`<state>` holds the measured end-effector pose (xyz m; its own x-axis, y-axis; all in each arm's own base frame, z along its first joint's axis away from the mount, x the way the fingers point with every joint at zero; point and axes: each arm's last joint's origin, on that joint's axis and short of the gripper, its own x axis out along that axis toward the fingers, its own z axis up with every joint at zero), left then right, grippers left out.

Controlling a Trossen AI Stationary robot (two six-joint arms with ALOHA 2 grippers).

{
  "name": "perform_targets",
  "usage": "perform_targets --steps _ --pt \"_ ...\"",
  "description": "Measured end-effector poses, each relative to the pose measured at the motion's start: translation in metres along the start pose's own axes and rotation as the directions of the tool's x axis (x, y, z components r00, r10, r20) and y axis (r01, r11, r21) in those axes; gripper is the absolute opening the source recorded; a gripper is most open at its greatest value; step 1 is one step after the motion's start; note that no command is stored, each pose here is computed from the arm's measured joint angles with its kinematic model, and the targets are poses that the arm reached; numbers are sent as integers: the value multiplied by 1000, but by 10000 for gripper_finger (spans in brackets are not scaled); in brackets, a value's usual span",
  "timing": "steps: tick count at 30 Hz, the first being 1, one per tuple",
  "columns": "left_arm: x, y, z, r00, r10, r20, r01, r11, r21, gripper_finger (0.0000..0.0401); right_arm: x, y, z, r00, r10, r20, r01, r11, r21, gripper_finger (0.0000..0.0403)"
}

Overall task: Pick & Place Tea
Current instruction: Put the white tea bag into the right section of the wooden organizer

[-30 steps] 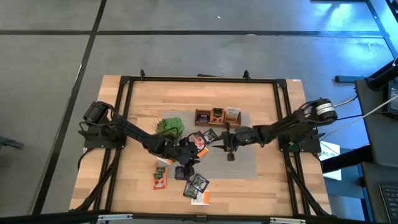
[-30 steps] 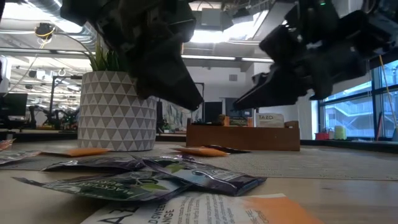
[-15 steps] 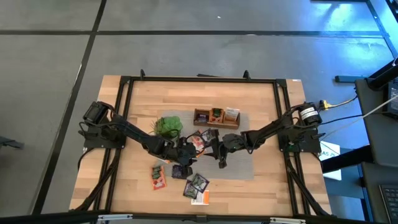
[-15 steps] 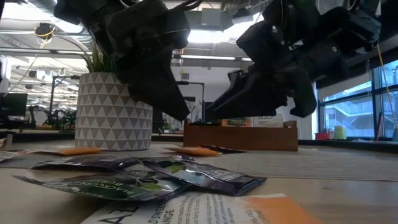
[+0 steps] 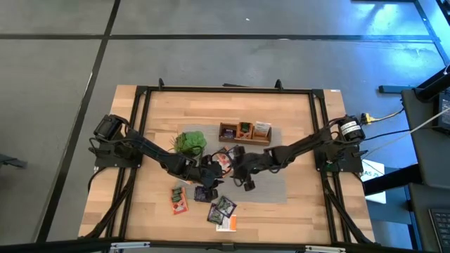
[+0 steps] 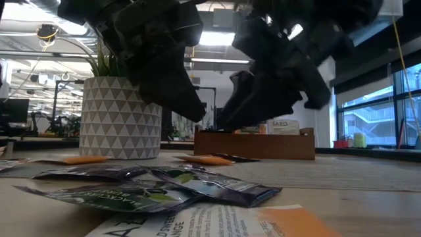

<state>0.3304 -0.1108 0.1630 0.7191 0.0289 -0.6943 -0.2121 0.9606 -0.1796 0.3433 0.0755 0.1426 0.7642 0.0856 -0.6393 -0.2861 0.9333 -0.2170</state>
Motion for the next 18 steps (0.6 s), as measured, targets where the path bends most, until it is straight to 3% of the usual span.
perform_targets --steps 4,7,18 --pt "0 0 0 1000 2 -2 -2 1000 28 82 -1 -3 14 1000 5 -13 -4 1000 23 219" --pt "0 0 -1 1000 4 -4 -4 998 56 85 -1 -1 15 1000 6 -11 -7 1000 -23 227" --pt "0 4 -2 997 78 8 -78 977 200 82 16 2 4 999 -20 -28 19 999 -34 212"
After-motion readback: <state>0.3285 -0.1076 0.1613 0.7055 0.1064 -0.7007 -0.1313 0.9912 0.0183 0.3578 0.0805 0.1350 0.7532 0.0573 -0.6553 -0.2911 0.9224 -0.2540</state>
